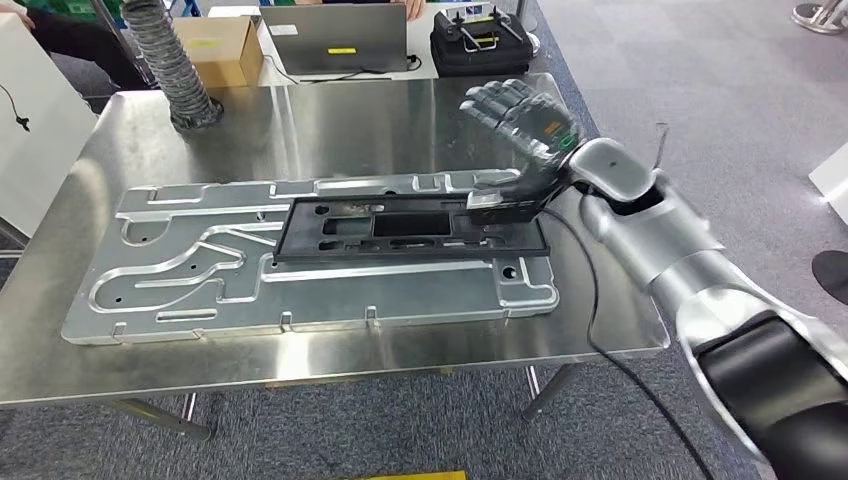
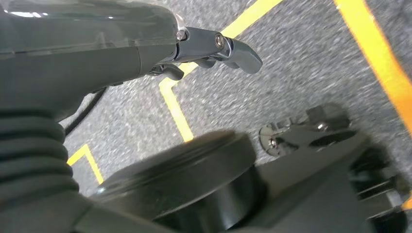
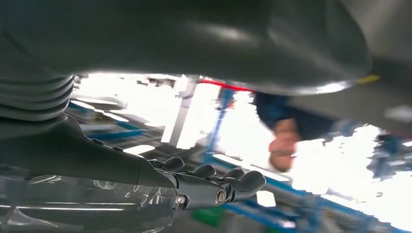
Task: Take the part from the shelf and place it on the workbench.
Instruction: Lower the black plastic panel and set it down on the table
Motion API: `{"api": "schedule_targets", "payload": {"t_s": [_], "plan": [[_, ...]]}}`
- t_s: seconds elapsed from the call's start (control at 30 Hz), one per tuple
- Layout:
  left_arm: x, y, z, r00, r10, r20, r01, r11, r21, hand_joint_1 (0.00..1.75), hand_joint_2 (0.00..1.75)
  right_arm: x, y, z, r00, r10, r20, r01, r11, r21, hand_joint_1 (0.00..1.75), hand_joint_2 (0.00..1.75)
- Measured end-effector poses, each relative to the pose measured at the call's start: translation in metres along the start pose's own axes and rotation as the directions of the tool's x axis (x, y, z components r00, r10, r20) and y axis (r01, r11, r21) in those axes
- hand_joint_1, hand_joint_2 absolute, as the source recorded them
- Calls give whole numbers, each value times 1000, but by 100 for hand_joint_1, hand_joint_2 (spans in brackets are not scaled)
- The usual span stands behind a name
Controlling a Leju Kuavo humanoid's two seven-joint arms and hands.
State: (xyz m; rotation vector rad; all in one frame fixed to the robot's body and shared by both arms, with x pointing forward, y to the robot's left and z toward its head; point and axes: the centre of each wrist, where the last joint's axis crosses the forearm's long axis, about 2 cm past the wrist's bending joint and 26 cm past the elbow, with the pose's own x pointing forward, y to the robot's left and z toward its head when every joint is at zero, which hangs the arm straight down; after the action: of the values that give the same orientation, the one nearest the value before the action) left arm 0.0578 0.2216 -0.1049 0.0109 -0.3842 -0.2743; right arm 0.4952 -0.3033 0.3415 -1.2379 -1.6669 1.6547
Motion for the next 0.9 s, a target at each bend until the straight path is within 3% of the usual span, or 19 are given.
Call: {"api": "schedule_targets", "payload": {"t_s": [0.13,0.23,0.3,0.4,0.5,0.57,0.7,0.8,0.9], "plan": [[-3,0,0,1000,-3,-10,3,1000,-9,0,0,-95,-21,72,976,-55,-211,42,997,-68,0,0],[-5,1,1,1000,-2,-7,2,1000,-9,0,0,-158,-29,163,919,-133,-371,75,983,-167,0,0],[-6,1,1,1000,-1,-1,1,1000,-9,0,0,-183,-27,236,871,-167,-463,71,973,-217,0,0],[-8,1,2,1000,1,-1,-1,1000,-9,0,0,-196,-40,313,834,-123,-538,11,978,-207,0,0],[-4,3,1,1000,1,9,-1,1000,-6,0,0,-201,-70,345,807,-61,-587,-73,977,-202,0,0],[-1,4,0,1000,4,23,-4,1000,-2,0,0,-198,-75,361,794,-37,-606,-98,977,-187,0,0],[-2,4,0,999,41,26,-42,999,18,0,0,-188,-61,421,767,-48,-640,-96,977,-188,0,0],[-6,2,1,997,76,0,-76,997,33,0,0,-183,-39,491,638,-56,-768,-178,959,-219,0,0],[-7,0,2,996,90,-23,-89,995,35,0,0,-171,2,541,500,-70,-863,-193,963,-190,0,0]]}}
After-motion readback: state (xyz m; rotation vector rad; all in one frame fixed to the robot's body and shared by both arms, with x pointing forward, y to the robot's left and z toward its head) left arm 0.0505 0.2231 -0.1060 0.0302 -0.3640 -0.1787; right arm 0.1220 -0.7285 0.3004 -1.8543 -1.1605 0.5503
